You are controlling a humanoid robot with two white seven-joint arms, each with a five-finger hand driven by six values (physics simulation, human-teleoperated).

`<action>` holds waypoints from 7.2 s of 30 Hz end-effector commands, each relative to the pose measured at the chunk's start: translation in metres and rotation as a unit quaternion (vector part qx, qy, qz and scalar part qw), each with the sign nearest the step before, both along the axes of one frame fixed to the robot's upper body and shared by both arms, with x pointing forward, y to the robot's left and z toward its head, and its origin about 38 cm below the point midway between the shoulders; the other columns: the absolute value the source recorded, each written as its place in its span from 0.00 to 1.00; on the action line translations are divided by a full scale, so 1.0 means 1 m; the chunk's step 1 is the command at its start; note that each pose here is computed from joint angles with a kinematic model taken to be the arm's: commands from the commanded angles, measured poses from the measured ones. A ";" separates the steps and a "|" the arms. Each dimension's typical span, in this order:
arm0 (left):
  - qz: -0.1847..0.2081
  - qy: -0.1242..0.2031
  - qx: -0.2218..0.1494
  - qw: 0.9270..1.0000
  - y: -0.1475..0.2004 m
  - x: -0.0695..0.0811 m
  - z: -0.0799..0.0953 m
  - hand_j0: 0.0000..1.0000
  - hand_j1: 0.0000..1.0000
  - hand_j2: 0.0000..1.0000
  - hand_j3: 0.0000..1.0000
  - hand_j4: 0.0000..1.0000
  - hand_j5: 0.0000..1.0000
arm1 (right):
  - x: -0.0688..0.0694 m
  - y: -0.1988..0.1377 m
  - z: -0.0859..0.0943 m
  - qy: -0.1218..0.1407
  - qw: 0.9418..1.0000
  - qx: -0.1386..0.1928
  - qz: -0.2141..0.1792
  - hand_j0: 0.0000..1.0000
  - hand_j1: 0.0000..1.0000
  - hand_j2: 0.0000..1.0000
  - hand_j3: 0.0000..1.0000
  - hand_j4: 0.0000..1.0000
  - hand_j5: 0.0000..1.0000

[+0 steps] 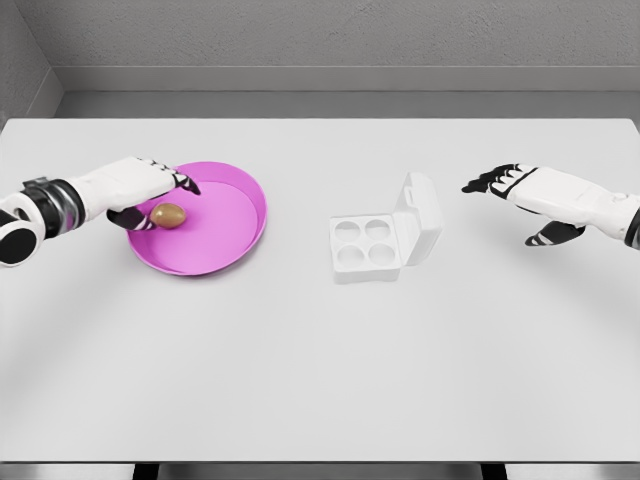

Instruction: Pack egg into the box and close the box lid

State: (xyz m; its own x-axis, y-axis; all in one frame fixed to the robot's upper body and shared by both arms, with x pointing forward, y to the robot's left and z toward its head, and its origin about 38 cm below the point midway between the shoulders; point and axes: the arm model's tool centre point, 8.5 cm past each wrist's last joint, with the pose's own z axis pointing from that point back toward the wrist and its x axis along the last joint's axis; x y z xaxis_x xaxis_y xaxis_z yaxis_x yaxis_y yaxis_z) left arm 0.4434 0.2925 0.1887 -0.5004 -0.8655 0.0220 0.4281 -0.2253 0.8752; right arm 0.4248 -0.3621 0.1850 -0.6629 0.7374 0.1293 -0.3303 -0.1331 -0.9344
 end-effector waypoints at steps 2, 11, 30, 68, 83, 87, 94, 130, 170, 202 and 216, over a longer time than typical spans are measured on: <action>0.008 0.000 0.009 1.000 0.005 0.001 -0.002 0.80 0.80 0.80 0.80 0.80 0.80 | 0.000 0.000 0.000 0.000 1.000 0.002 -0.001 1.00 1.00 1.00 1.00 1.00 1.00; 0.015 -0.006 0.032 0.999 0.010 0.004 -0.006 0.80 0.80 0.80 0.80 0.80 0.80 | 0.003 0.004 -0.005 0.014 1.000 -0.002 0.000 1.00 1.00 1.00 1.00 1.00 1.00; 0.018 -0.001 0.039 0.999 0.007 0.006 -0.015 0.78 0.78 0.78 0.78 0.78 0.78 | 0.002 0.003 -0.004 0.012 1.000 -0.002 0.000 1.00 1.00 1.00 1.00 1.00 1.00; 0.025 0.011 0.036 0.999 -0.006 0.013 -0.035 0.75 0.75 0.75 0.75 0.75 0.75 | 0.002 0.004 -0.003 0.012 1.000 -0.002 0.002 1.00 1.00 1.00 1.00 1.00 1.00; 0.024 0.011 0.032 0.999 -0.009 0.013 -0.035 0.64 0.64 0.64 0.64 0.64 0.64 | 0.002 0.004 -0.003 0.011 1.000 -0.001 0.002 1.00 1.00 1.00 1.00 1.00 1.00; 0.023 0.008 0.029 0.999 -0.010 0.013 -0.033 0.55 0.55 0.55 0.55 0.55 0.55 | 0.002 0.004 -0.003 0.011 1.000 -0.001 0.002 1.00 1.00 1.00 1.00 1.00 1.00; 0.019 0.003 0.028 0.999 -0.012 0.013 -0.030 0.47 0.47 0.47 0.47 0.47 0.47 | 0.002 0.004 -0.003 0.011 1.000 -0.001 0.002 1.00 1.00 1.00 1.00 1.00 1.00; -0.036 -0.045 -0.028 0.998 -0.065 0.006 0.004 0.35 0.35 0.35 0.35 0.35 0.35 | 0.002 0.001 -0.003 0.012 1.000 -0.003 -0.001 1.00 1.00 1.00 1.00 1.00 1.00; -0.108 -0.058 -0.130 0.984 -0.166 -0.004 0.017 0.31 0.31 0.31 0.31 0.31 0.31 | 0.002 0.001 -0.003 0.012 1.000 -0.003 -0.002 1.00 1.00 1.00 1.00 1.00 1.00; -0.125 -0.005 -0.206 0.971 -0.231 -0.009 -0.004 0.31 0.31 0.31 0.31 0.31 0.31 | 0.001 0.001 -0.003 0.012 1.000 -0.003 0.000 1.00 1.00 1.00 1.00 1.00 1.00; -0.112 0.020 -0.209 0.971 -0.232 -0.005 -0.021 0.32 0.32 0.32 0.32 0.32 0.32 | 0.001 0.002 -0.003 0.011 1.000 -0.003 0.000 1.00 1.00 1.00 1.00 1.00 1.00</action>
State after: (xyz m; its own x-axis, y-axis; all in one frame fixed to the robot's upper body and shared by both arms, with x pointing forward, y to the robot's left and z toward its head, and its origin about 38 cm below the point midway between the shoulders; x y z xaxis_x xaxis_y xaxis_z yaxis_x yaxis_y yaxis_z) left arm 0.4376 0.0603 0.1683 -0.6687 -0.6467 0.3669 0.4420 0.0510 0.8956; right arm 0.4260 -0.3601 0.1816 -0.6616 0.7373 0.1365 -0.3515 -0.1443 -0.9250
